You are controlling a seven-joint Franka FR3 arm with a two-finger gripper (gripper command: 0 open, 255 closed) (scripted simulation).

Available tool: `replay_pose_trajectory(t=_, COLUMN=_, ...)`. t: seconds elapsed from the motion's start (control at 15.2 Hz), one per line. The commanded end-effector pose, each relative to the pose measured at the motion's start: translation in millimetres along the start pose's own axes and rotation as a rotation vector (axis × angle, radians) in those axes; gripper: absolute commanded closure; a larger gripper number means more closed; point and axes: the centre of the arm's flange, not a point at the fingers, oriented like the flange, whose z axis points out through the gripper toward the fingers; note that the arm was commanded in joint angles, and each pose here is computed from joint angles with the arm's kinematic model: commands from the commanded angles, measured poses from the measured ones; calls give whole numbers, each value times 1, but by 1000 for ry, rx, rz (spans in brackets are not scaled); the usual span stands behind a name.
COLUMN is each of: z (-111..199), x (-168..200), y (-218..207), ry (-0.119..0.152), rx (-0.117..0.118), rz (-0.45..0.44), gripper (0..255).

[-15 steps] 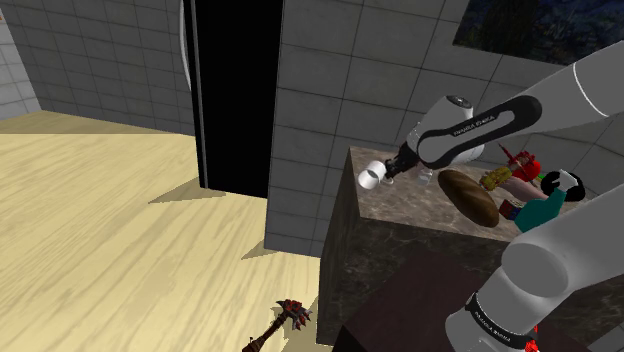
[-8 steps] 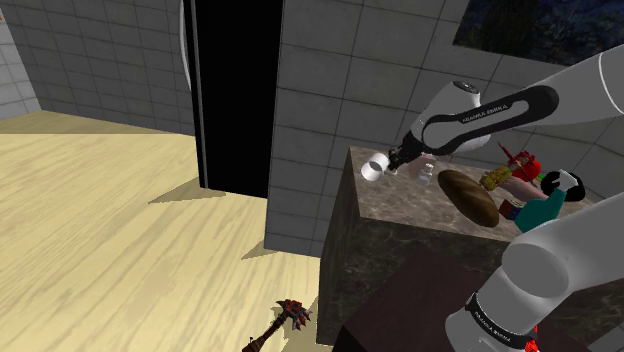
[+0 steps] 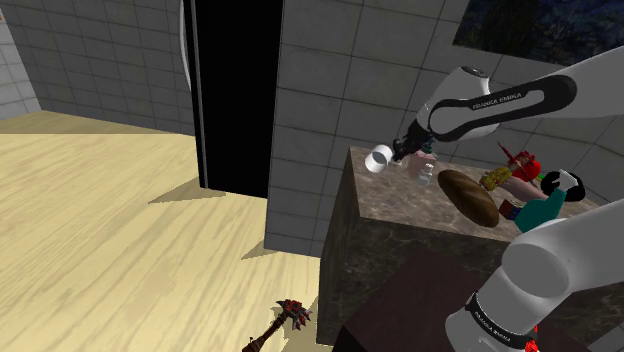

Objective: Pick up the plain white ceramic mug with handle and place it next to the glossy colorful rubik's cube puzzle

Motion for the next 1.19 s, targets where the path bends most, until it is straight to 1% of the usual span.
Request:
replay_pose_trajectory(t=0.0, z=-3, x=-4, y=20, ry=0, rx=0, rz=0, gripper=255)
replay_pose_trajectory(t=1.12, z=-24, x=-57, y=238, ry=0, rx=0, rz=0, gripper=255)
